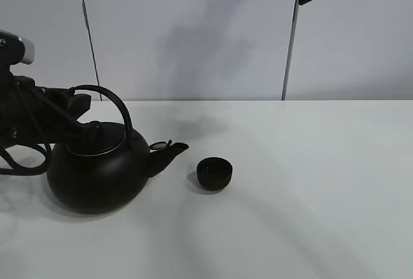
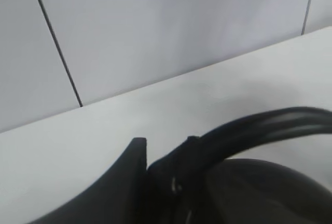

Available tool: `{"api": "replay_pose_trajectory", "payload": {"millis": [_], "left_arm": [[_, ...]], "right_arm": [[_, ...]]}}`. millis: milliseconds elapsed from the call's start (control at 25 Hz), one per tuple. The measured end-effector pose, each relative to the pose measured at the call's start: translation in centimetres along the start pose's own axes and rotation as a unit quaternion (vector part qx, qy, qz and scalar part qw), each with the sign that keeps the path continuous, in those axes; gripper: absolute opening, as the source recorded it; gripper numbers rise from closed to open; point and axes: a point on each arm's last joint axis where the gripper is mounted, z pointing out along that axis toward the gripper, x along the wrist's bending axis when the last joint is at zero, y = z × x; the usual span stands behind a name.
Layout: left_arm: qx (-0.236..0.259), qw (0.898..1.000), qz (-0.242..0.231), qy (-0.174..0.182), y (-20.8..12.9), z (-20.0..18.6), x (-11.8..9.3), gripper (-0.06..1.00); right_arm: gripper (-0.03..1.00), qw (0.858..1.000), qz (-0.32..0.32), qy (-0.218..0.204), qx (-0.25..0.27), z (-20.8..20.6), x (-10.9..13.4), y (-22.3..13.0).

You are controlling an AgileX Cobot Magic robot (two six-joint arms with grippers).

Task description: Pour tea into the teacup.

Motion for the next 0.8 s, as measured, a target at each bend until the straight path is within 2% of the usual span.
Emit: {"api": "replay_pose_trajectory", "payload": {"millis": [120,360,520,800], "left_arm": [[-0.003,1.0,-0.007,-0.014,0.1,0.0,-0.2,0.31],[0.001,1.0,-0.022,-0.018,-0.4,-0.9,-0.4,0.39],[0.002,0.999,-0.029,-0.018,-0.4,-1.8,-0.3,0.49],[-0.021,0.999,-0.025,-0.019,1.6,-3.0,0.0,0.6]], "right_arm": [[0.66,1.0,0.0,0.0,0.0,0.0,0.0,0.0],[0.66,1.0,0.0,0.0,0.0,0.0,0.0,0.0],[0.66,1.0,0.0,0.0,0.0,0.0,0.0,0.0],[0.66,1.0,0.0,0.0,0.0,0.0,0.0,0.0]]}}
